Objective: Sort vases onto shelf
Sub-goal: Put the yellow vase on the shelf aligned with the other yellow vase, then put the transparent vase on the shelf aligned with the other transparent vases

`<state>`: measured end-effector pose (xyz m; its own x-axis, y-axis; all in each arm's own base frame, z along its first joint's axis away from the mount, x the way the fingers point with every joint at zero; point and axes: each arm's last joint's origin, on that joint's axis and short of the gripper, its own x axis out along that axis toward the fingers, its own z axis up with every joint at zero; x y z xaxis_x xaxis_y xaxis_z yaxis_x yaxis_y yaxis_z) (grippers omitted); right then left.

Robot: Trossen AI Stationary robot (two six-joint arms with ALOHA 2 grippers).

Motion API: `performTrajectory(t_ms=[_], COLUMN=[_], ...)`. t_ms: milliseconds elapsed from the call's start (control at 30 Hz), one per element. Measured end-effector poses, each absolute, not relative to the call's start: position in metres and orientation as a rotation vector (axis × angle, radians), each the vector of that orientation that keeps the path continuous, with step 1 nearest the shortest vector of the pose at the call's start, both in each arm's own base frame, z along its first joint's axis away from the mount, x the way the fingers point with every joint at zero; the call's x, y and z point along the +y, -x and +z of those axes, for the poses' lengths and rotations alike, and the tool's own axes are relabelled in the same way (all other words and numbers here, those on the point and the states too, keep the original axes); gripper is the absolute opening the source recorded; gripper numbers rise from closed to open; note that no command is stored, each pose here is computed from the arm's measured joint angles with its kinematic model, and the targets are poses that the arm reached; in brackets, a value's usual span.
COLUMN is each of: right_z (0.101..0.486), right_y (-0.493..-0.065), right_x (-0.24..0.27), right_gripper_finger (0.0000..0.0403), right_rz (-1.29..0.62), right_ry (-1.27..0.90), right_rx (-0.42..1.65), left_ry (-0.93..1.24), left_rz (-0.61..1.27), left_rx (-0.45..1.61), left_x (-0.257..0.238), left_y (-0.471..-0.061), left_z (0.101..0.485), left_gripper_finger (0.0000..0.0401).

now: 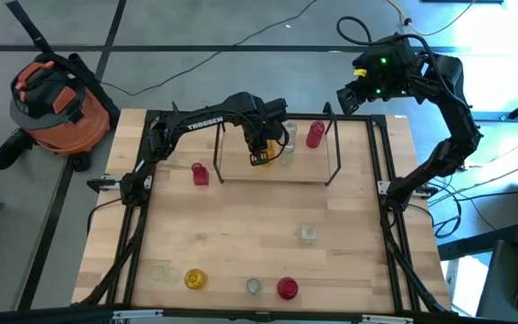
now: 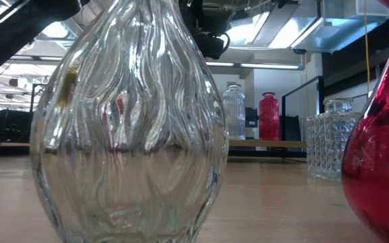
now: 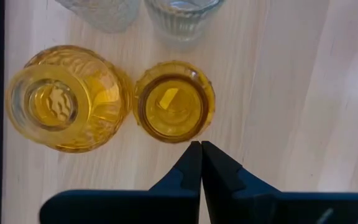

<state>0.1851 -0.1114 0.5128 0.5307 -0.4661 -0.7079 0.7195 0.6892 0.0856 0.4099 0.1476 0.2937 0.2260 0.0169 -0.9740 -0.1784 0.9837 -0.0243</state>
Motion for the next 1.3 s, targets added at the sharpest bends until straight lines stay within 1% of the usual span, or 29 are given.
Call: performTrajectory(t_ms=[100, 200, 267, 367, 433, 500, 567, 633, 767, 833, 900, 967, 1033, 1067, 1133, 1200, 1300], right_z=[0.513, 0.513, 0.513, 0.513, 0.513, 0.511, 0.506, 0.496, 0.464, 0.443, 0.423, 0.403, 0.379, 0.366, 0.335, 0.306, 0.278], right_y=[-0.185, -0.185, -0.185, -0.186, -0.188, -0.194, -0.200, -0.204, -0.201, -0.201, -0.202, -0.203, -0.203, -0.203, -0.205, -0.205, -0.204], right_x=[-0.111, -0.111, -0.111, -0.110, -0.107, -0.097, -0.079, -0.057, -0.007, 0.018, 0.040, 0.058, 0.072, 0.078, 0.088, 0.095, 0.106], right_gripper_finger=[0.0111, 0.0111, 0.0111, 0.0111, 0.0111, 0.0111, 0.0111, 0.0111, 0.0111, 0.0111, 0.0111, 0.0111, 0.0111, 0.0111, 0.0111, 0.0111, 0.0111], right_rz=[-0.729, -0.730, -0.730, -0.690, -0.592, -0.430, -0.261, -0.135, 0.018, 0.061, 0.084, 0.085, 0.078, 0.080, 0.071, 0.057, 0.063], right_ry=[-0.395, -0.396, -0.396, -0.409, -0.435, -0.436, -0.422, -0.409, -0.364, -0.370, -0.399, -0.446, -0.488, -0.504, -0.539, -0.567, -0.569], right_rx=[0.710, 0.710, 0.710, 0.712, 0.716, 0.735, 0.773, 0.837, 0.989, 0.996, 0.896, 0.747, 0.632, 0.605, 0.631, 0.719, 0.838], left_ry=[0.152, 0.181, 0.198, 0.223, 0.249, 0.251, 0.250, 0.255, 0.290, 0.288, 0.274, 0.252, 0.236, 0.233, 0.261, 0.315, 0.399], left_rz=[0.138, 0.141, 0.148, 0.164, 0.146, 0.147, 0.156, 0.143, 0.064, 0.000, -0.070, -0.134, -0.174, -0.182, -0.177, -0.160, -0.146], left_rx=[1.361, 1.432, 1.463, 1.375, 1.305, 1.238, 1.185, 1.129, 0.991, 0.911, 0.834, 0.763, 0.715, 0.697, 0.686, 0.699, 0.751], left_x=[0.150, 0.153, 0.155, 0.155, 0.152, 0.149, 0.147, 0.146, 0.142, 0.137, 0.131, 0.126, 0.123, 0.122, 0.122, 0.122, 0.120], left_y=[-0.407, -0.395, -0.384, -0.368, -0.352, -0.336, -0.318, -0.300, -0.262, -0.247, -0.235, -0.226, -0.220, -0.219, -0.219, -0.219, -0.216], left_z=[0.293, 0.297, 0.308, 0.337, 0.360, 0.382, 0.400, 0.416, 0.444, 0.452, 0.455, 0.451, 0.442, 0.435, 0.419, 0.401, 0.376], left_gripper_finger=[0.0000, 0.0000, 0.0000, 0.0000, 0.0000, 0.0000, 0.0000, 0.0000, 0.0000, 0.0000, 0.0000, 0.0000, 0.0000, 0.0000, 0.0000, 0.0000, 0.0000])
